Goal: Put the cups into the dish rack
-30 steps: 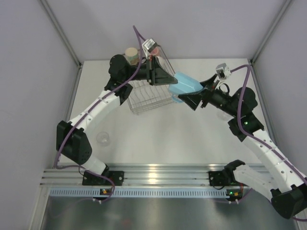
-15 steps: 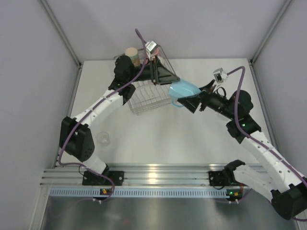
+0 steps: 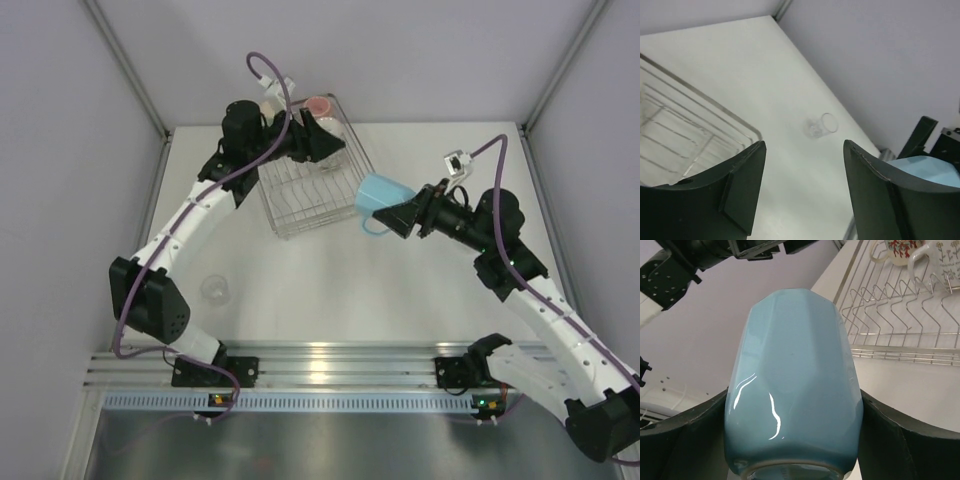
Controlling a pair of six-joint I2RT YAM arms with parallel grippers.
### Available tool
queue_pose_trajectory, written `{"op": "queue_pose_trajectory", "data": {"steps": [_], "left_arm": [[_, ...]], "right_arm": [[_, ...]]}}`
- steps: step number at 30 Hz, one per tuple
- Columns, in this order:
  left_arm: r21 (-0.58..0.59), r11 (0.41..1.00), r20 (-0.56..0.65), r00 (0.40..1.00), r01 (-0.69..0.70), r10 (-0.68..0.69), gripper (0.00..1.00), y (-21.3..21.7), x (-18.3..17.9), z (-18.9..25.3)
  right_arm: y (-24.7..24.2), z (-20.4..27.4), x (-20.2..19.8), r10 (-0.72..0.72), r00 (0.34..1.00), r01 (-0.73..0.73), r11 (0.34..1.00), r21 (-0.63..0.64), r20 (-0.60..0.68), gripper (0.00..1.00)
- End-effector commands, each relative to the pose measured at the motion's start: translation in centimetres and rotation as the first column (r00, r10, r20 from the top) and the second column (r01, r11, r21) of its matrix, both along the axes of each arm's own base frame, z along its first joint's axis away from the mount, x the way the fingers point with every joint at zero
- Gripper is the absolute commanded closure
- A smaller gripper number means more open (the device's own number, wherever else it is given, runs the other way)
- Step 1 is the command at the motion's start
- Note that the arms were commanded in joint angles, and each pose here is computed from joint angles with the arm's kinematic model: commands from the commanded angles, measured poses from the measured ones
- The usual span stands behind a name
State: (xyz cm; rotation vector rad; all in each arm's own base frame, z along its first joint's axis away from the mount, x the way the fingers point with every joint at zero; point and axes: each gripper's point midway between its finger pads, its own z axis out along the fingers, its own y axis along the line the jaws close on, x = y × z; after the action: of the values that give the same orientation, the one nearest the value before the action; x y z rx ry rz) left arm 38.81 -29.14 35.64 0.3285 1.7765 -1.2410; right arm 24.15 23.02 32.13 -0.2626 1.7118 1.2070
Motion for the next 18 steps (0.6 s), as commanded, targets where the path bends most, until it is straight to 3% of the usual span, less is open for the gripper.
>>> {"op": "queue_pose_trajectory", "data": {"steps": [1,9,14,18], "left_arm": [[0.164,0.975,0.229,0.967,-0.153,0.113,0.31,3.1,0.3,1.8],[0.366,0.909,0.402,0.915,-0.201,0.041,0.35,3.4,-2.5,-2.4],[0.48,0.858,0.608,0.774,-0.183,-0.175,0.36,-0.2,-8.3,-3.0],[0.533,0.833,0.635,0.719,-0.145,-0.282,0.35,-2.8,-12.0,-4.8]], "right_arm": [[-1.3,3.8,0.0,-0.062,0.997,0.058,0.996,0.074,0.047,1.0],[-3.0,0.3,1.6,-0.203,0.955,0.213,0.977,0.025,-0.215,1.0],[-4.5,-1.6,2.2,-0.318,0.875,0.326,0.944,-0.043,-0.364,1.0],[-5.0,-2.0,2.4,-0.364,0.822,0.372,0.925,-0.07,-0.439,1.0]]}}
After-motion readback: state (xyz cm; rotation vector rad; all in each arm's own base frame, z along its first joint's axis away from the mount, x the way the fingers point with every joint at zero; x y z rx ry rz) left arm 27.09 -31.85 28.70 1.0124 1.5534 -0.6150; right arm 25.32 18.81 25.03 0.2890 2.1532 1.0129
